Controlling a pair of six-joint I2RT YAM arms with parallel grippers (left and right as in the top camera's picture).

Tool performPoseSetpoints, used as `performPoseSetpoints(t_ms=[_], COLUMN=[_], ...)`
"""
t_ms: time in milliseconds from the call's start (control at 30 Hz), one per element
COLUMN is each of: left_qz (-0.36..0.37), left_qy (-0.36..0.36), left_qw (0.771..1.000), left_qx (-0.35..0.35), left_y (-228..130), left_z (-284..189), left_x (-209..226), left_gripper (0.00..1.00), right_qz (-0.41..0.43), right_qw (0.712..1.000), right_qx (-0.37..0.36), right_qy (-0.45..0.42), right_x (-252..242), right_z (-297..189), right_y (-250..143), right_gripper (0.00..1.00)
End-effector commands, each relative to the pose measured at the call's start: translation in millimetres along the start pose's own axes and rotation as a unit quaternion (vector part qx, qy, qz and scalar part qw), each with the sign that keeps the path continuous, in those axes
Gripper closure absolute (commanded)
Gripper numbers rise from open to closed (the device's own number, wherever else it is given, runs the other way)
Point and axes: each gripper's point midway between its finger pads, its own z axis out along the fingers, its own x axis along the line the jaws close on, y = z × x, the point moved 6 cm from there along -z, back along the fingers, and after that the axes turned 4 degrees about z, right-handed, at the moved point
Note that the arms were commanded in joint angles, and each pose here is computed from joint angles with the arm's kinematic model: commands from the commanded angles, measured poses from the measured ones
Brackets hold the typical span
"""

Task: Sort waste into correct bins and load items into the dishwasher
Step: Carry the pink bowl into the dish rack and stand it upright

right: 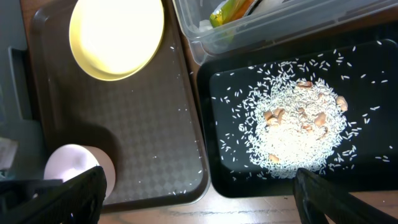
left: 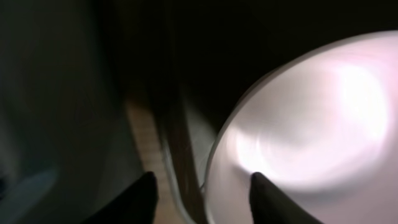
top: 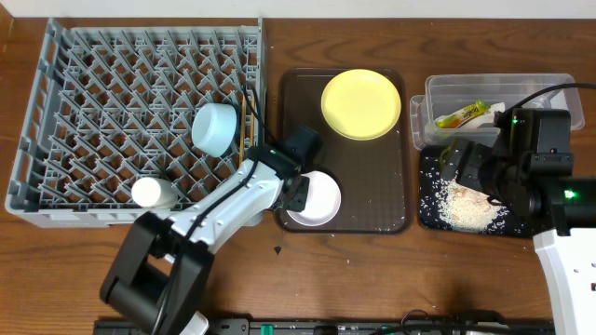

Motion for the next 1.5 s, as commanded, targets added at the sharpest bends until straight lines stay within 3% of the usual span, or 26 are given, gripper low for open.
performPoseSetpoints(t_ms=[0,100,333,400,467,500,767,867,967,1133,1233,1300,1467], left_qz=[-0.004,0.006,0.031,0.030,0.030,0.030,0.014,0.001,-0.020,-0.054,-0.088,-0.106,-0.109], left_qy=[-0.043,-0.095,-0.100,-0.097,-0.094,-0.094,-0.085,-0.012,0.115,0.378,0.483,0.518,0.549], left_qw=[0.999,0.995,0.994,0.995,0.995,0.995,0.994,0.992,0.975,0.896,0.846,0.827,0.818], left_qx=[0.007,0.005,0.004,0.014,0.021,0.022,-0.065,-0.129,-0.192,-0.224,-0.208,-0.194,-0.133], left_y=[0.9,2.9,6.2,4.9,3.5,3.4,37.6,49.0,50.0,38.0,32.5,32.5,38.2], left_z=[5.3,6.7,26.3,36.1,41.8,41.8,-35.1,-85.6,-128.6,-184.2,-201.4,-204.6,-189.7], left_x=[-14.2,-32.6,-46.1,-46.4,-46.3,-46.2,-33.7,1.8,51.5,137.0,173.0,191.4,232.3], left_gripper=[0.62,0.71,0.75,0.80,0.92,0.92,0.93,0.93,0.93,0.92,0.92,0.92,0.93], right_qz=[0.010,0.010,0.010,0.010,0.010,0.010,0.010,0.010,0.010,0.010,0.010,0.010,0.010], right_qw=[1.000,1.000,1.000,1.000,1.000,1.000,1.000,1.000,1.000,1.000,1.000,1.000,1.000], right_qx=[-0.003,-0.003,-0.003,-0.003,-0.003,-0.003,-0.003,-0.003,-0.003,-0.003,-0.004,-0.005,-0.005], right_qy=[-0.003,-0.003,-0.003,-0.003,-0.003,-0.003,-0.003,-0.003,-0.003,-0.002,-0.002,-0.002,-0.002], right_x=[-1.8,-1.8,-1.9,-1.9,-1.9,-1.9,-1.9,-1.9,-1.9,-1.8,-1.7,-1.5,-1.5], right_z=[-1.0,-1.0,-1.0,-1.0,-1.0,-1.0,-1.0,-1.0,-1.0,-1.0,-1.0,-1.0,-1.0], right_y=[2.1,2.1,2.1,2.1,2.1,2.1,2.1,2.1,2.1,2.3,2.5,2.8,2.9], right_gripper=[0.06,0.06,0.06,0.06,0.06,0.06,0.06,0.06,0.06,0.06,0.06,0.06,0.06])
